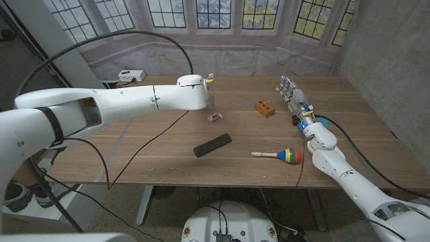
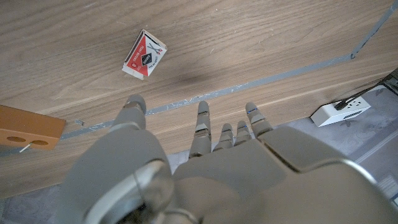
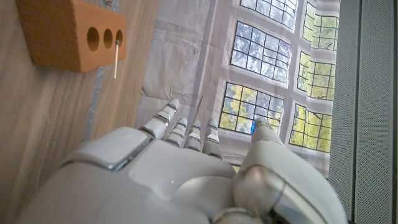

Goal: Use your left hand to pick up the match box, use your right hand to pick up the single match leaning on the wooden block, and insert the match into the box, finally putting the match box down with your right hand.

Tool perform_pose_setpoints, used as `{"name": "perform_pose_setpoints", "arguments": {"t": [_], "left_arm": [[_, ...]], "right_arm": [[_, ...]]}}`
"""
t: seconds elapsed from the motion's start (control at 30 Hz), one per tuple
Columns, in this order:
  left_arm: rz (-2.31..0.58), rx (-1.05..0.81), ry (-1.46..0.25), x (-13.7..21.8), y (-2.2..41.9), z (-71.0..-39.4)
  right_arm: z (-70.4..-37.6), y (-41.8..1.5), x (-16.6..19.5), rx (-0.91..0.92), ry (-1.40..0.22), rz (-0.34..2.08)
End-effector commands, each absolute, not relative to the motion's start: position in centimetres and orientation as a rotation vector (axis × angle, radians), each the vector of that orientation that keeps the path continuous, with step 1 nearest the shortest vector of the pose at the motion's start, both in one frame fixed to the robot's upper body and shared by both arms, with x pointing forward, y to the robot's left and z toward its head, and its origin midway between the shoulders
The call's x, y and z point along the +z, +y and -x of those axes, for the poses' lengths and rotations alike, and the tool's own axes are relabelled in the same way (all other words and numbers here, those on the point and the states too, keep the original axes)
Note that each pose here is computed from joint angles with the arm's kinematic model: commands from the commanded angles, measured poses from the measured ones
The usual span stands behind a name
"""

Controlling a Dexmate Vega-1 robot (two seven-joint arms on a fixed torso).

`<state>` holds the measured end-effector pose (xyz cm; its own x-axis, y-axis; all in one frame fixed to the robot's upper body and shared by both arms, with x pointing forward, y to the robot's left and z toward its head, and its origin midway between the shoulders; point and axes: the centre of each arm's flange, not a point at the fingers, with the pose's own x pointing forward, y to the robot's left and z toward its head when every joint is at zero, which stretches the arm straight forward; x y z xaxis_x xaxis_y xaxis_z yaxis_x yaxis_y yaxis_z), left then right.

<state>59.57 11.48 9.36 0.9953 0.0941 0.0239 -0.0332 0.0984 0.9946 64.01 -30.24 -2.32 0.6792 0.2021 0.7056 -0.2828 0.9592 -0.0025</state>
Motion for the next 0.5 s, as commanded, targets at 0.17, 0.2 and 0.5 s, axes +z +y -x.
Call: {"name": "perform_pose_setpoints", "arguments": {"t": [0.17, 0.2, 0.5], "left_arm": [[-1.549, 0.1, 0.084, 8.2, 10.4, -60.9], [-1.556, 0.102, 0.087, 8.1, 10.4, -61.0], [-1.585, 0.1, 0.094, 7.4, 10.0, -61.7]], "right_arm": [[-64.0, -30.3, -2.9, 0.269, -0.817, -0.148], [-64.0, -30.3, -3.0, 0.268, -0.819, -0.152], [-63.8, -30.6, -3.4, 0.26, -0.829, -0.164]]}}
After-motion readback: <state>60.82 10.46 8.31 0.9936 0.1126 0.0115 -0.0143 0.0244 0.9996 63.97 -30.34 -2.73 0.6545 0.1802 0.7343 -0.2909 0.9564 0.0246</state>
